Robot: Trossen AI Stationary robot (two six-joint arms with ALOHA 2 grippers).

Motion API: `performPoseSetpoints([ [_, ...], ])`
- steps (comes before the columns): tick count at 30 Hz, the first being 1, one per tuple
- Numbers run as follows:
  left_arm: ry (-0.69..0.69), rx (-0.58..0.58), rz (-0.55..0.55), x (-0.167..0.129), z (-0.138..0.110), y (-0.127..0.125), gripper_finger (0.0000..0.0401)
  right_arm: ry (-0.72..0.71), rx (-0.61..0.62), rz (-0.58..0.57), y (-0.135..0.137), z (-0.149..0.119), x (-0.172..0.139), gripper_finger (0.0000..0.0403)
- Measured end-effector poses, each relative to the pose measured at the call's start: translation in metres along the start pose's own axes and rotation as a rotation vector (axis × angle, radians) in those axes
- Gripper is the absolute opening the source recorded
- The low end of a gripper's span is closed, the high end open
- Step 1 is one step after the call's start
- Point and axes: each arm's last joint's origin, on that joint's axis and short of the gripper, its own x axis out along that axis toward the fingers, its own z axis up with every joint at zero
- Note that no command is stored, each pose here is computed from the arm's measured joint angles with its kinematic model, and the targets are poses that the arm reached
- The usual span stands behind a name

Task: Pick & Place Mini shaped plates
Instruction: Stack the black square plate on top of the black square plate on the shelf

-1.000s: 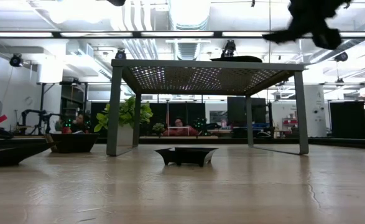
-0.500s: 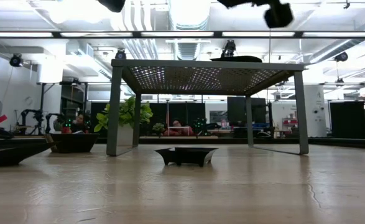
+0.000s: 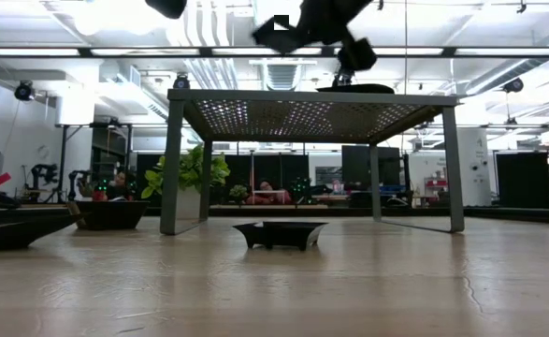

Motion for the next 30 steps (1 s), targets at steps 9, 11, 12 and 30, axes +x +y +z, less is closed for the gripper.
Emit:
performPoseSetpoints([
  [9, -0.016, 0.009, -0.026, -0.008, 0.006, -0.005, 0.0078, -0.035, 0.036, -0.072, -0.017, 0.025, 0.011, 0.0011],
  [11, -0.019, 0.009, -0.03, -0.009, 0.007, -0.005, 0.0078, -0.027, 0.049, -0.099, -0.022, 0.026, 0.01, 0.0011],
  [12, -0.02, 0.009, -0.031, -0.009, 0.007, -0.006, 0.0078, -0.022, 0.056, -0.11, -0.024, 0.026, 0.011, 0.0011],
  [30, -0.001, 0.013, -0.026, -0.01, 0.005, -0.005, 0.0078, -0.044, 0.079, -0.109, -0.029, 0.02, 0.022, 0.0011],
])
